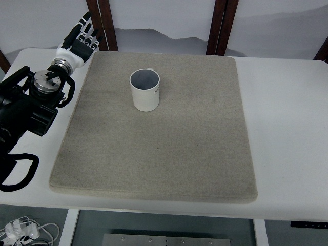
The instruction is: Flip white cup upright
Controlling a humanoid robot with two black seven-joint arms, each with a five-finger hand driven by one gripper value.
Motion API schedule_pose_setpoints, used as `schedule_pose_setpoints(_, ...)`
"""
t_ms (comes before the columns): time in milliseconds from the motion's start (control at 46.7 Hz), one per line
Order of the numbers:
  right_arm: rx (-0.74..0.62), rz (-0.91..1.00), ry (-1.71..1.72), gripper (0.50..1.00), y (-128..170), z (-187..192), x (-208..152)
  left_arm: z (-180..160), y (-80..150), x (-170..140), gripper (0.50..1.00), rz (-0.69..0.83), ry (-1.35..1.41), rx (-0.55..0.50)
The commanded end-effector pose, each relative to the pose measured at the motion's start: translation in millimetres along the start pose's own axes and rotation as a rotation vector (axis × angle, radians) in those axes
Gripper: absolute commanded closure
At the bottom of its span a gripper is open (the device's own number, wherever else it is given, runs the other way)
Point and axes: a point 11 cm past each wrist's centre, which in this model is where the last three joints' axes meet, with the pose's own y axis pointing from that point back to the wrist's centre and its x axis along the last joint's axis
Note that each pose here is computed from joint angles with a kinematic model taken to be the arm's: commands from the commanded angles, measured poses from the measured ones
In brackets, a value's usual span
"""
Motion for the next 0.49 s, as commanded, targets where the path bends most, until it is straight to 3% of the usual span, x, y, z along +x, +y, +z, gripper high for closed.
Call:
schedule_pose_setpoints(0,0.000,-0.003,-0.001,0.548,0.0,-0.3,-0.3,0.0,-0.1,-1.5,0.500,-0.009,0.002,0.002)
schedule_pose_setpoints(471,0.003,-0.006,-0.009,0.548,0.1,-1.7,-0.7,4.8,2.1,4.0,0.500,-0.020,-0.063,-0.016)
